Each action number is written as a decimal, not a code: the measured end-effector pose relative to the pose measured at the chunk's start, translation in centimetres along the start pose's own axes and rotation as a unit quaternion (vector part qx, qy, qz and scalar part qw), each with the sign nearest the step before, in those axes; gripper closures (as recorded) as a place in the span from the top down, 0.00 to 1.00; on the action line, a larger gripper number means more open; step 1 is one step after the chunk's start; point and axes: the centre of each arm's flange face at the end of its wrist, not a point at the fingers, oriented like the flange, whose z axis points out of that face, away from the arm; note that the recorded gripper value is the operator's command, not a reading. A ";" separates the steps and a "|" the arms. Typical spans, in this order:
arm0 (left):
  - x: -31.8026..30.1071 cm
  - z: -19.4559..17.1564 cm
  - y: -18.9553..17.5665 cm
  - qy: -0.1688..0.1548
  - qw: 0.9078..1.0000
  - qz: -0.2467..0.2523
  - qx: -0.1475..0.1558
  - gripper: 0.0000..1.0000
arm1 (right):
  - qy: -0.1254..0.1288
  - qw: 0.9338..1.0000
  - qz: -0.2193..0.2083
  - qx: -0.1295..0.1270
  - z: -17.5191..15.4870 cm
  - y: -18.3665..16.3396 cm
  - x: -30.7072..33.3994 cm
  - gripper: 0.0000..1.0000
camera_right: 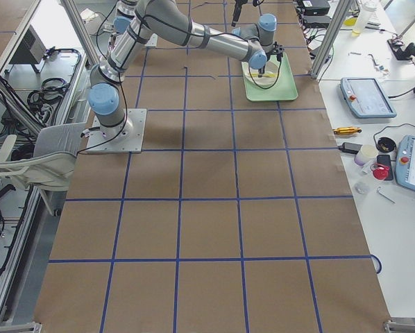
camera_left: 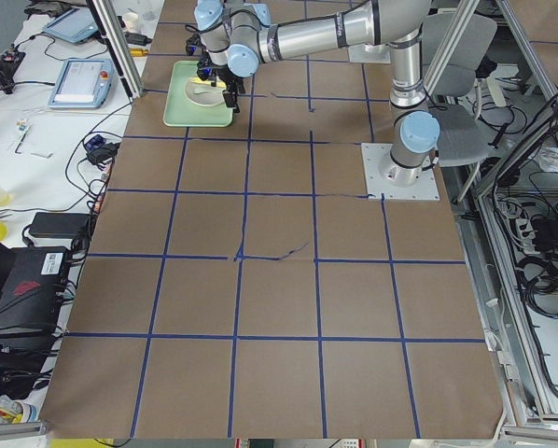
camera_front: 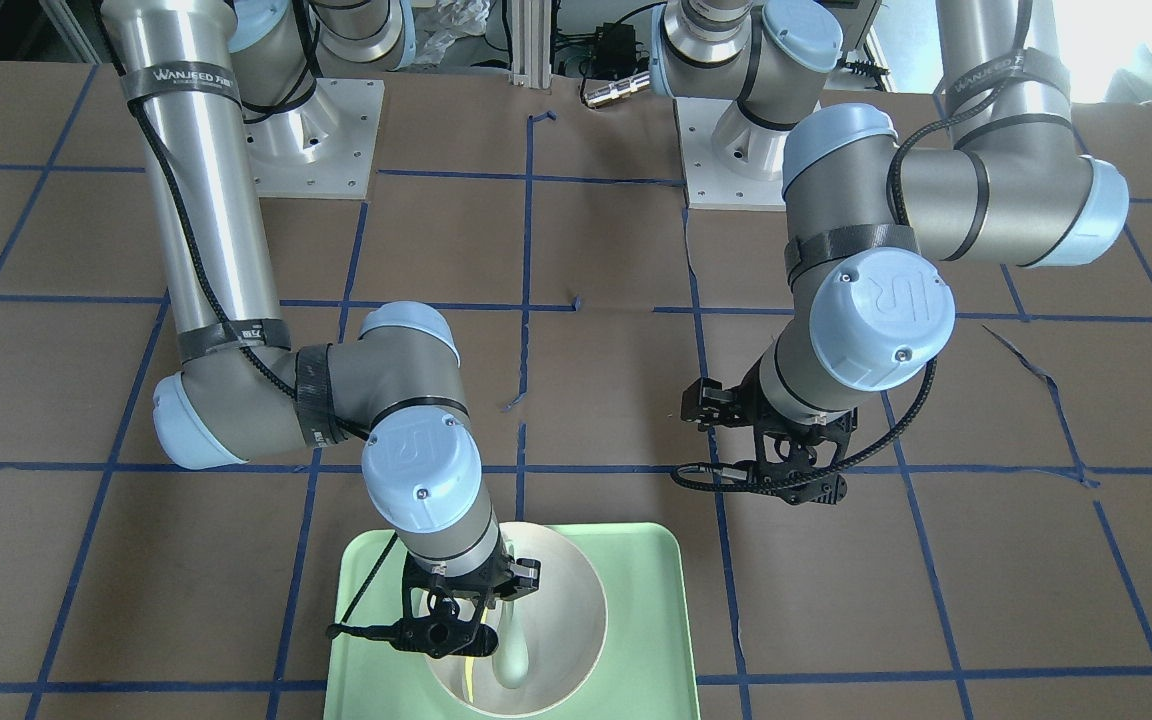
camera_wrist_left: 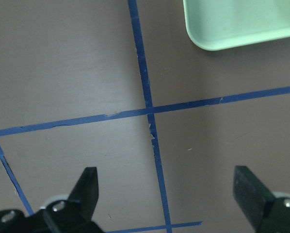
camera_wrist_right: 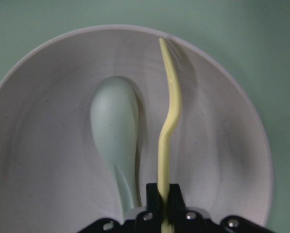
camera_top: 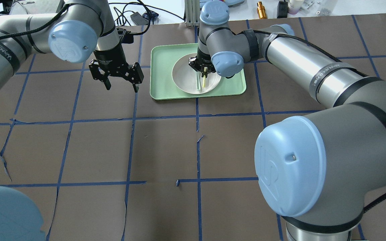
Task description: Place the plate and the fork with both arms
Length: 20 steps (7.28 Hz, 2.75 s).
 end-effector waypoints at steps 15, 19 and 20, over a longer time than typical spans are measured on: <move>0.5 2.0 1.3 0.001 1.000 -0.008 -0.006 1.00 | -0.070 0.994 -0.075 -0.038 2.0 -4.1 13.2 1.00; 0.9 -2.4 3.3 0.000 0.999 -0.019 0.027 1.00 | 0.008 0.991 -0.073 -0.114 -7.9 3.0 14.4 1.00; 1.2 -4.1 4.5 0.007 0.999 -0.035 0.031 1.00 | 0.027 0.990 -0.073 -0.120 -11.8 5.5 14.9 1.00</move>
